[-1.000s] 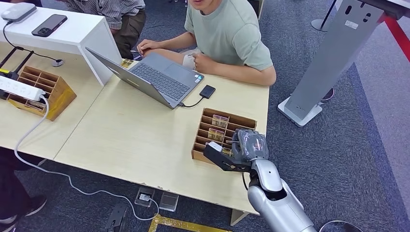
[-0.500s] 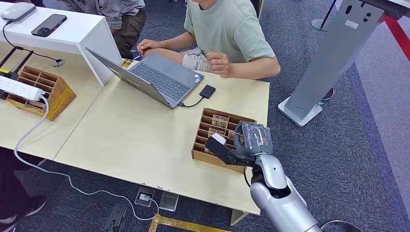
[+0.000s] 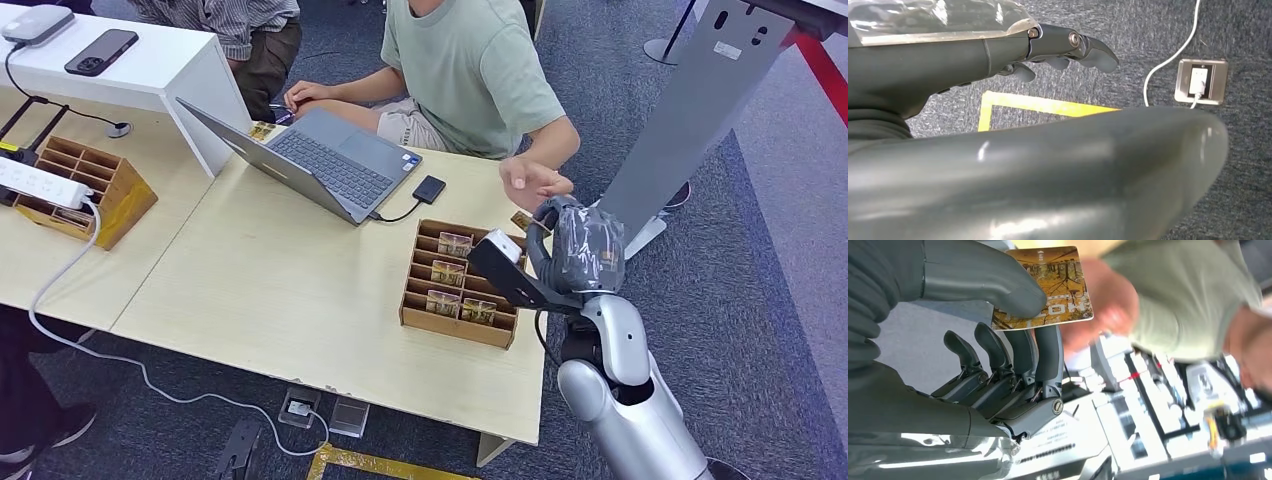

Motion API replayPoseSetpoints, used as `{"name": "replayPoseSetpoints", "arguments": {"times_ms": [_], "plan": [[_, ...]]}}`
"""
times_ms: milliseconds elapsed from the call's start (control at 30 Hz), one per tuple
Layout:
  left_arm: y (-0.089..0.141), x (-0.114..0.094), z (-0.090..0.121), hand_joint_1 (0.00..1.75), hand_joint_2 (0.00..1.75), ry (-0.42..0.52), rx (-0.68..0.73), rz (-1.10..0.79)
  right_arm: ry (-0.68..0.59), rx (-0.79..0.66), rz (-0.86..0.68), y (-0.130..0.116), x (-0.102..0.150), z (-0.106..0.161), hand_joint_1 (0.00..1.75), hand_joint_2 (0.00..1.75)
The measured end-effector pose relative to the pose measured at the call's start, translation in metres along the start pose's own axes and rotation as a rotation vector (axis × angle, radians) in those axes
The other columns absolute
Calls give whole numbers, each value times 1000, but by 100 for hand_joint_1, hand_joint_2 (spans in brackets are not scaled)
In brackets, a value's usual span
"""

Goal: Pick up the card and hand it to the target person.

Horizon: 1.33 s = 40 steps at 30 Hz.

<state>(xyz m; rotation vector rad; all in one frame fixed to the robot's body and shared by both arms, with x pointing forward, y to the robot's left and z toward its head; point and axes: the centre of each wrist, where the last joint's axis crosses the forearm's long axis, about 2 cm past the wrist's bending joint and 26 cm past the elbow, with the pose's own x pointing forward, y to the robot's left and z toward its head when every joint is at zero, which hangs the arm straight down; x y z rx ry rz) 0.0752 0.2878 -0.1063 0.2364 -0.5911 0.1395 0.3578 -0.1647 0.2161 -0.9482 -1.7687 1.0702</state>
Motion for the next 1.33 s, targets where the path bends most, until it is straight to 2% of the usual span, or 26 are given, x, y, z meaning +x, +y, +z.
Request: {"name": "replayPoseSetpoints", "arguments": {"times_ms": [167, 300, 367, 500, 700, 733, 833, 867, 1000, 1333], "plan": [[1, 0, 0, 0, 0, -3, -15, -7, -27, -135, 1, -24, -6, -10, 148, 175], [1, 0, 0, 0, 0, -4, -22, -12, -59, -223, 24, -38, -11, -23, 137, 175], [1, 0, 0, 0, 0, -4, -24, -14, -69, -249, 49, -42, -14, -32, 137, 175], [1, 1, -1, 0, 0, -5, -30, -24, -66, -238, 121, -45, -21, -51, 136, 175], [1, 2, -1, 0, 0, 5, -10, -8, -47, -176, 188, -33, -24, -66, 137, 175], [1, 2, -1, 0, 0, 7, -6, -5, -46, -164, 200, -31, -25, -67, 127, 175], [1, 2, -1, 0, 0, 9, -1, -3, -50, -124, 235, -21, -26, -69, 27, 175], [2, 2, -1, 0, 0, 10, 1, -4, -48, -109, 237, -18, -26, -70, 3, 175], [3, 2, -2, 0, 0, 19, 12, -5, -29, -50, 224, -3, -28, -68, 0, 0], [4, 2, -2, 0, 0, 25, 29, -2, -1, -28, 124, 15, -31, -62, 0, 0]]}}
